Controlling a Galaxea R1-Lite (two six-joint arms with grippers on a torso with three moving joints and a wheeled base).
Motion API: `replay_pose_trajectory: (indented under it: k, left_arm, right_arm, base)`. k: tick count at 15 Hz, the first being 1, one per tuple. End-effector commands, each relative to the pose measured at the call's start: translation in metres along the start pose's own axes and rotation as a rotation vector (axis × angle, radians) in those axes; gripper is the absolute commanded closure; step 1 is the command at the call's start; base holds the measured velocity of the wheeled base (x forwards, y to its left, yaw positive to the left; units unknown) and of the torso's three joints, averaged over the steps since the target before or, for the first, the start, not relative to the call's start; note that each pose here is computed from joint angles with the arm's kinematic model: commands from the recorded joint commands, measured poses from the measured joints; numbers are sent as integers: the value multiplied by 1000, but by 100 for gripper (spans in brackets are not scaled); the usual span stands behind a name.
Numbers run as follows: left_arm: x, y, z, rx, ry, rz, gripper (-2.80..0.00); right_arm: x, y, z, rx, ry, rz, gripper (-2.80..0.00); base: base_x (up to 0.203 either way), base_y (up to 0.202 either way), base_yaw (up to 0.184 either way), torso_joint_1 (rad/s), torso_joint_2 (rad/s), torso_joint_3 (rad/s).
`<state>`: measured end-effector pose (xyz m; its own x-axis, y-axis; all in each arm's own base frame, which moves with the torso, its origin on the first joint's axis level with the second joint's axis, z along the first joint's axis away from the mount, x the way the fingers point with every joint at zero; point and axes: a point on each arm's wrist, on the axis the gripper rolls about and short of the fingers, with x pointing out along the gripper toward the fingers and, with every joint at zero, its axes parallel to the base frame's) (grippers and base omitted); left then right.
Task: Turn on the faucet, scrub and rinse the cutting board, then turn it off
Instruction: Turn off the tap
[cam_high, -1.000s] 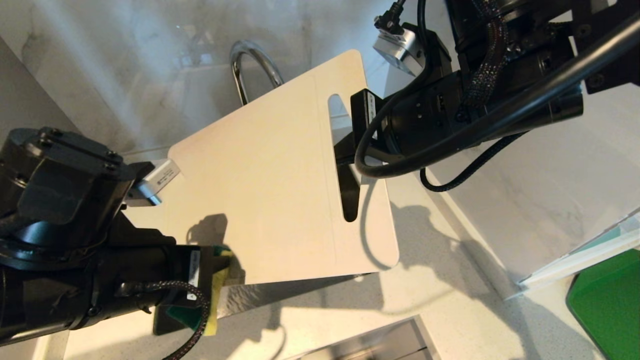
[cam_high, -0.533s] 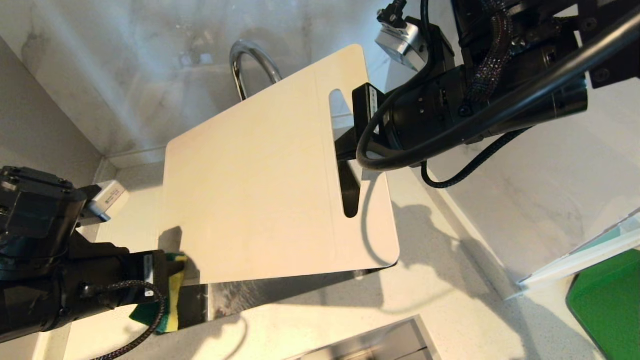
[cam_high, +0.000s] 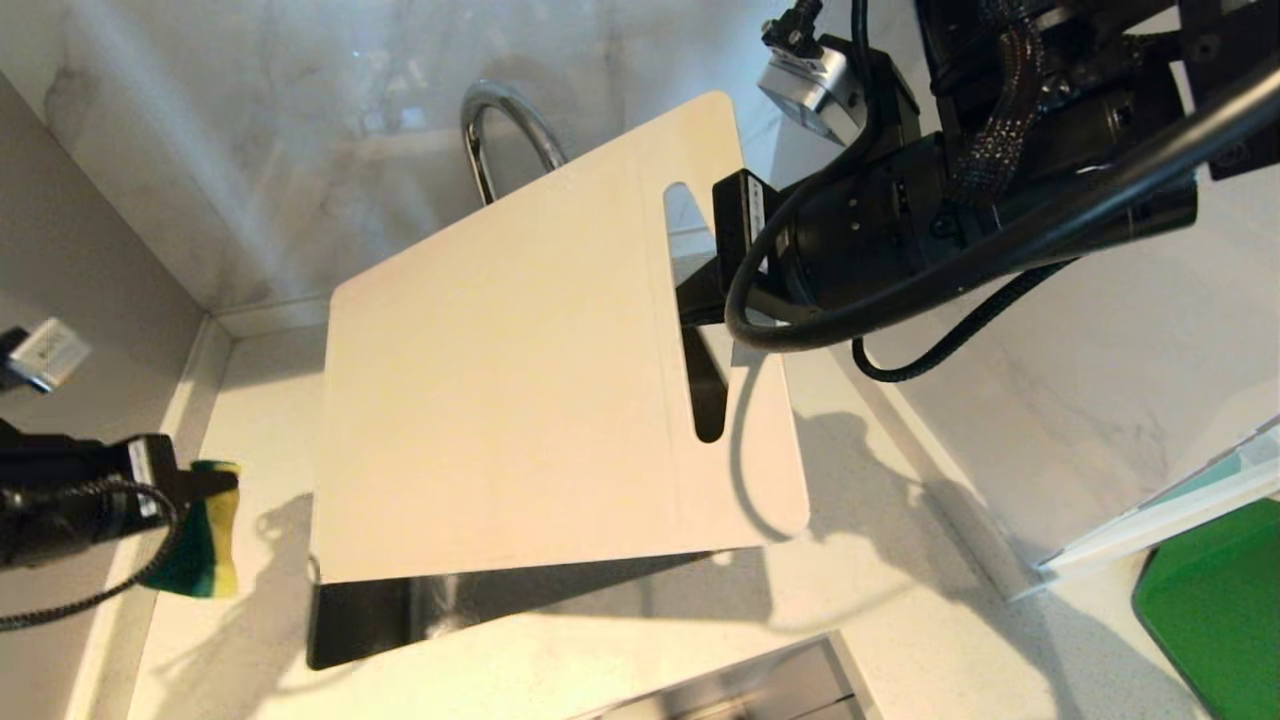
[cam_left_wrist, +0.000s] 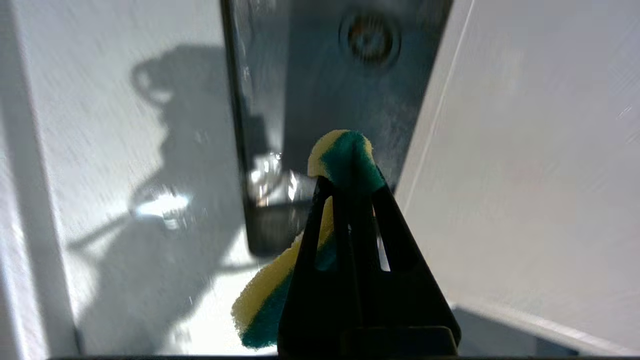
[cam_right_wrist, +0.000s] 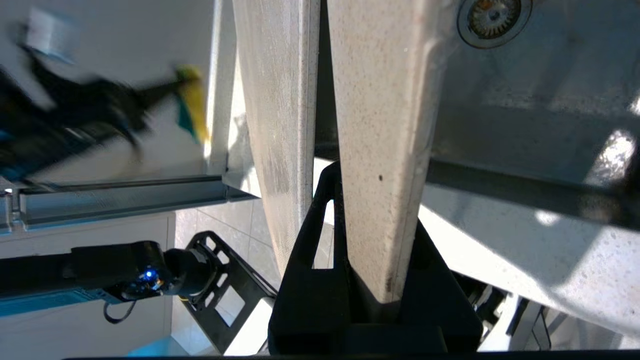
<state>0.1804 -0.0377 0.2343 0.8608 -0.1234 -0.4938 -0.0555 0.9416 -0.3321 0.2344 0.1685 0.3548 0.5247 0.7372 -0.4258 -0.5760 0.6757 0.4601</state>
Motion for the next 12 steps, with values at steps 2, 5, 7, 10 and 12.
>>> replay_pose_trajectory:
  k: [2, 5, 7, 10, 12]
  left_arm:
    - [-23, 9, 45, -41, -146, -12, 0]
    - [-37, 3, 67, -46, -168, -37, 0]
    - [-36, 2, 70, -48, -162, -37, 0]
    - [-30, 2, 70, -53, -146, -34, 0]
    - [-28, 2, 70, -54, -141, -36, 0]
  right_arm:
    - [5, -11, -10, 24, 44, -44, 0]
    - [20, -30, -21, 49, 98, -122, 0]
    - [30, -51, -21, 66, 122, -174, 0]
    - [42, -79, -20, 115, 143, -230, 0]
    - [46, -98, -11, 140, 108, -260, 0]
  base:
    - [0, 0, 0, 0, 0, 0]
    - [0, 0, 0, 0, 0, 0]
    - [0, 0, 0, 0, 0, 0]
    - [0, 0, 0, 0, 0, 0]
    - [0, 0, 0, 0, 0, 0]
